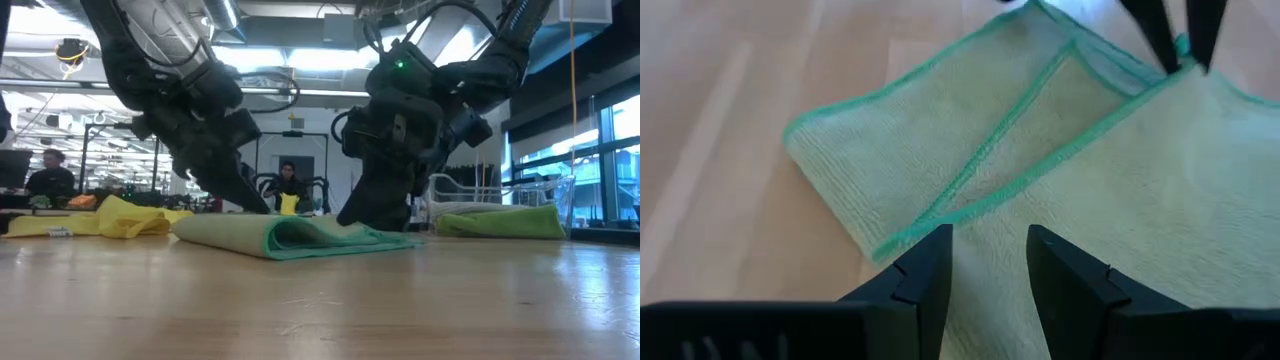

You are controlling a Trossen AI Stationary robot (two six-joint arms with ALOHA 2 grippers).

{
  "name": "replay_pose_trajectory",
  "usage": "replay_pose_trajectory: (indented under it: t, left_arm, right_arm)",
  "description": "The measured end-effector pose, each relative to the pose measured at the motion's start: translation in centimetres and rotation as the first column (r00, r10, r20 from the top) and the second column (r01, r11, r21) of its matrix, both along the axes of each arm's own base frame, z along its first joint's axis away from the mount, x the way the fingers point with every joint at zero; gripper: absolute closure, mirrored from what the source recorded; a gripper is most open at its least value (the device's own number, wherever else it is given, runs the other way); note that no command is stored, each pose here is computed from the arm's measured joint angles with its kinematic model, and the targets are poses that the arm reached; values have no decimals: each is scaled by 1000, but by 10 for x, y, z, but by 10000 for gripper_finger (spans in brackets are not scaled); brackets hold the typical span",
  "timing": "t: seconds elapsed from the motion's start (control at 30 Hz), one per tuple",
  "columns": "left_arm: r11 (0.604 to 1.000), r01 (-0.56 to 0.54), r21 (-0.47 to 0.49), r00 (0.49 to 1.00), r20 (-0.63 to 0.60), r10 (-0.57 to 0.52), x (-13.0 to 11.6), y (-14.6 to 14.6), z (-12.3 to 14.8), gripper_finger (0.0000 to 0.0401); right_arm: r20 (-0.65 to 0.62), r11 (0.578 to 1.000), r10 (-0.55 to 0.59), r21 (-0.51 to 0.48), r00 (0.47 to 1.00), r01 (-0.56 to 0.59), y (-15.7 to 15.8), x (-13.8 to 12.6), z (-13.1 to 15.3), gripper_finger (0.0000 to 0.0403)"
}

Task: Fold microfiber towels
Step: Fold the light green cloth

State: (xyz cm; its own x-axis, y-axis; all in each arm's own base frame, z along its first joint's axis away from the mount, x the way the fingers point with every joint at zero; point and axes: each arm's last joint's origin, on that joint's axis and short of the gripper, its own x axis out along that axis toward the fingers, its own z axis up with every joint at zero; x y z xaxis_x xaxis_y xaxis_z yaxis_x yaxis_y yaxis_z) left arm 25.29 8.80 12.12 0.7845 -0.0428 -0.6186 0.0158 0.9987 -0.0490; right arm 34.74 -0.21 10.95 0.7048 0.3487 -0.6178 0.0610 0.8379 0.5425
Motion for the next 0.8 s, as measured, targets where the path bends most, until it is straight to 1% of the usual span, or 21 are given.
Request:
replay_pose_trajectory:
  t: [0.1,0.23,0.47,0.63,0.8]
  left_arm:
    - [1000,2,-4,1000,-1,-2,4,0,-9,277]
    - [1000,-6,12,1000,-2,6,5,1,-11,277]
    - [998,-33,49,999,7,32,5,3,-8,277]
    - [994,-27,102,1000,5,27,5,4,-8,277]
    - [994,-46,104,999,7,46,3,9,-8,277]
  right_arm:
    - [21,1000,4,-4,1000,-4,0,1,2,370]
    - [30,1000,19,-20,999,-19,0,1,2,395]
    - [29,1000,22,-22,999,-22,0,1,2,390]
    - [44,997,70,-40,997,-69,1,1,2,397]
    - [56,994,84,-69,995,-80,1,1,2,393]
